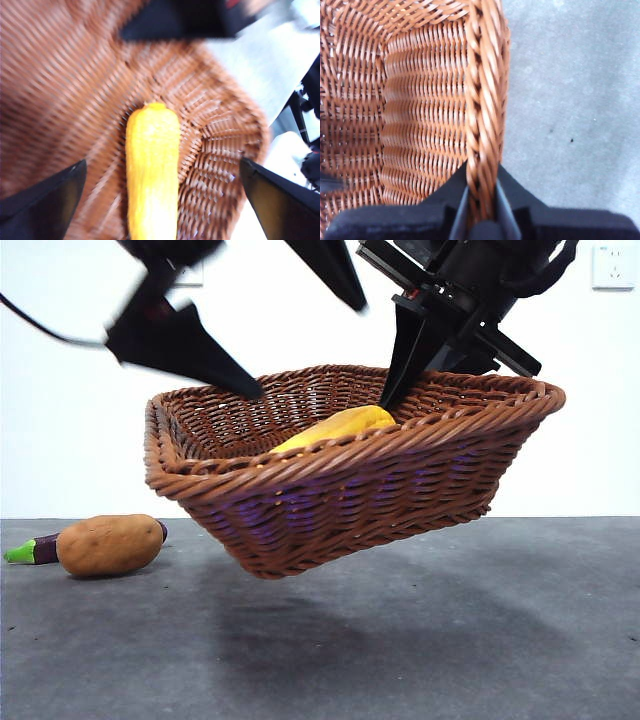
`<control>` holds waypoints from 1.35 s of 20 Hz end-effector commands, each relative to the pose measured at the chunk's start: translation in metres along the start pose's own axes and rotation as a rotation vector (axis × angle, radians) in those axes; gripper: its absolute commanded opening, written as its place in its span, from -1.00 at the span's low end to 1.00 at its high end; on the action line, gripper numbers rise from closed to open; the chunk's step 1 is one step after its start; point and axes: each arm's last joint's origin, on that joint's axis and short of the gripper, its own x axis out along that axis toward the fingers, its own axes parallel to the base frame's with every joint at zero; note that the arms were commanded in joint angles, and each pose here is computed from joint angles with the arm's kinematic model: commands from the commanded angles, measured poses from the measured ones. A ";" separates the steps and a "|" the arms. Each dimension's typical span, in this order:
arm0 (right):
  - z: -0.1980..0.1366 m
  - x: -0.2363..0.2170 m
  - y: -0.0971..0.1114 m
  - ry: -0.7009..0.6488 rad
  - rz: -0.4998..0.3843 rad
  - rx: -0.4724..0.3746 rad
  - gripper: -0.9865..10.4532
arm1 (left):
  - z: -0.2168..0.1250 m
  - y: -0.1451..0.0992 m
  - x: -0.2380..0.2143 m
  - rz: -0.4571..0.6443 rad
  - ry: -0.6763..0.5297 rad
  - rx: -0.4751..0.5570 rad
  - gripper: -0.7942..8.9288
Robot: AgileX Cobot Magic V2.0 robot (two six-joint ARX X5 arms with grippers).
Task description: Help me put the vegetables on the table into the basket
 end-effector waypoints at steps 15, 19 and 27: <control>-0.016 -0.105 0.000 -0.195 0.016 -0.066 -0.85 | 0.011 0.117 -0.053 0.511 0.142 0.447 0.32; -0.030 -0.134 0.007 -0.243 0.010 -0.080 -0.85 | 0.024 0.151 -0.034 0.478 0.191 0.441 0.32; -0.047 -0.152 0.012 -0.232 -0.018 -0.089 -0.85 | 0.050 0.210 -0.001 0.345 0.258 0.345 0.32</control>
